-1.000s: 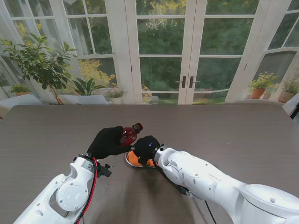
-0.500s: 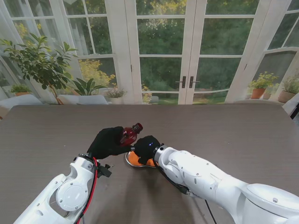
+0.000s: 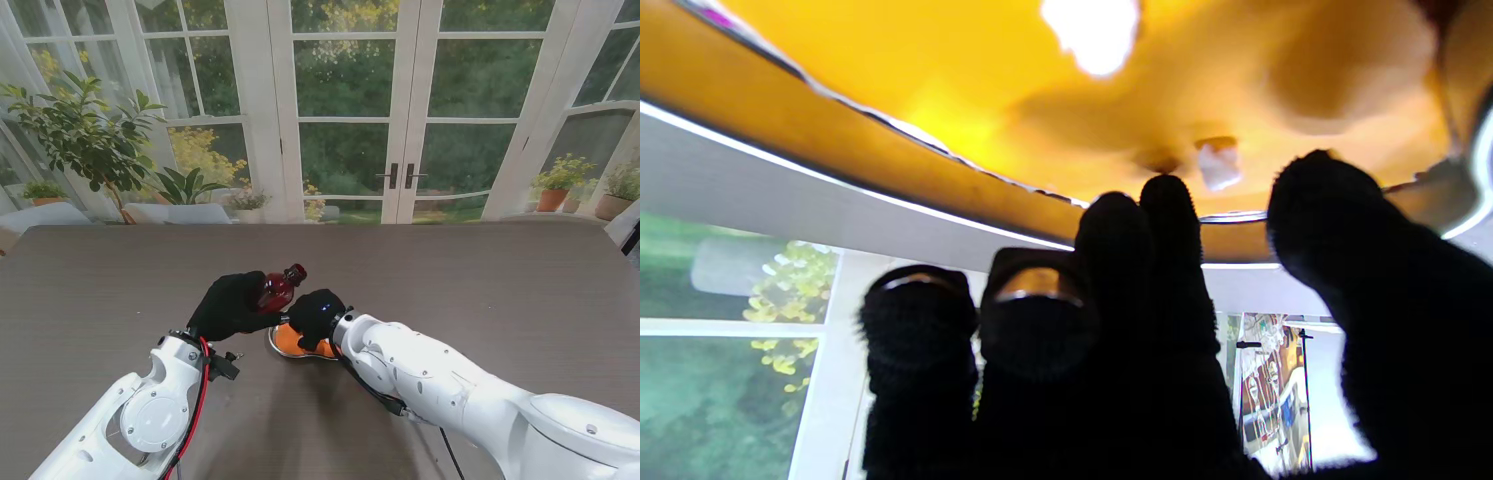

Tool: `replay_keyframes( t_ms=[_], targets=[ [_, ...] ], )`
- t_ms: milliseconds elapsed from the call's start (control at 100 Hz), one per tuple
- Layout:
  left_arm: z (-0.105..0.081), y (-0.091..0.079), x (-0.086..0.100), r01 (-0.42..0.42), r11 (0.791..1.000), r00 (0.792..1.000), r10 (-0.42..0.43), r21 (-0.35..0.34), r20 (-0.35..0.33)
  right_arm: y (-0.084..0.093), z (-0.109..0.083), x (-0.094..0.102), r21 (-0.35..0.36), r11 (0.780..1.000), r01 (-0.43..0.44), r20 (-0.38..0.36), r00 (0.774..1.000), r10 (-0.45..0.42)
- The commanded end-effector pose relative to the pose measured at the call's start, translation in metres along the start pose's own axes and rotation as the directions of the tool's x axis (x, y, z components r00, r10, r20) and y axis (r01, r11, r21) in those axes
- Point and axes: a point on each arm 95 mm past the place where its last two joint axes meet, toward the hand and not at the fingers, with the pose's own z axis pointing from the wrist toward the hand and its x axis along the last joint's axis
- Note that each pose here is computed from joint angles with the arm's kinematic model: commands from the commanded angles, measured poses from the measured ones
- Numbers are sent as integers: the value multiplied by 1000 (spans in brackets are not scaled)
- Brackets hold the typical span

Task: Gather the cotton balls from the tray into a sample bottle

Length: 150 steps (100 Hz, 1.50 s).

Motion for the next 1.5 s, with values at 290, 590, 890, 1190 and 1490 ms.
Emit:
replay_keyframes(
  t_ms=[290, 590, 890, 1190, 1490],
  targets=[
    [1, 2, 2, 5, 1000, 1000, -5, -18, -2, -4, -1, 1, 18, 1000, -5, -4, 1000, 5],
    [1, 2, 2, 7, 1000, 1000, -7, -20, 0, -6, -2, 2, 23, 1000, -11, -7, 1000, 11],
    [1, 2, 2, 6, 1000, 1000, -6, -20, -1, -7, -1, 4, 19, 1000, -18, -6, 1000, 18],
    [1, 3, 2, 7, 1000, 1000, -7, -23, 1, -10, 0, 6, 27, 999, -22, -7, 1000, 22],
    [1, 3, 1, 8, 1000, 1000, -8, -24, 1, -11, 0, 6, 25, 999, -29, -8, 1000, 30]
  ],
)
